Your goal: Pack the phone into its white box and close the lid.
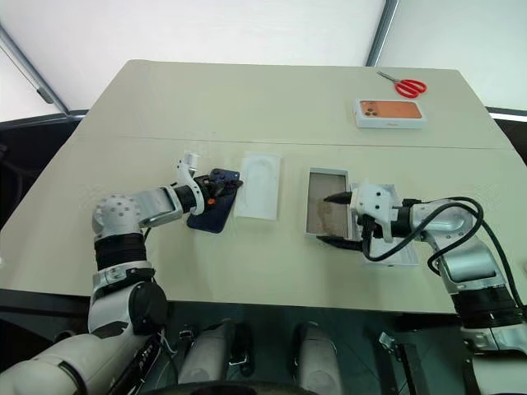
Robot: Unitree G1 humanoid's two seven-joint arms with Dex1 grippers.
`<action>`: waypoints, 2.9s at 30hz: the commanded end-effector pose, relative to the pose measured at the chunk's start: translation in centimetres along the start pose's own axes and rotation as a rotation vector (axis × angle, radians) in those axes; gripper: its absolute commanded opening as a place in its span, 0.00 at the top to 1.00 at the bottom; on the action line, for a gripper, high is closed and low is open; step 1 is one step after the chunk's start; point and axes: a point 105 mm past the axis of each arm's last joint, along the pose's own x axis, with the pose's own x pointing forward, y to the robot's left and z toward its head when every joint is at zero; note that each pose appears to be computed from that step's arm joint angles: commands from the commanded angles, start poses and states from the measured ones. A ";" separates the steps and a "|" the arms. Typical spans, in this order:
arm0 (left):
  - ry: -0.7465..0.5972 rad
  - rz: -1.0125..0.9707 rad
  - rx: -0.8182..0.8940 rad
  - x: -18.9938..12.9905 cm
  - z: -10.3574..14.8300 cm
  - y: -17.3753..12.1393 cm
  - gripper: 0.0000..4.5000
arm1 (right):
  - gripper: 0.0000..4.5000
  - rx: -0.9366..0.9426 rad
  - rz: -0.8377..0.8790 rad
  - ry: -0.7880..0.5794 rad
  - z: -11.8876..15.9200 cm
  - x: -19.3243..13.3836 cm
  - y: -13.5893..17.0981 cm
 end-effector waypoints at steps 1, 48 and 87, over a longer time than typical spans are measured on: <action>-0.031 -0.036 0.038 -0.2 1.0 -1.7 1.00 | 0.19 -0.068 0.001 0.052 -0.3 -0.1 -0.4; 0.060 -0.010 0.010 1.6 -3.0 -3.9 1.00 | 0.01 -0.124 -0.179 0.122 0.0 -1.4 -5.0; -0.203 -0.026 0.886 -5.4 3.3 -3.0 0.00 | 0.99 -0.210 -0.236 0.083 4.3 9.3 -5.8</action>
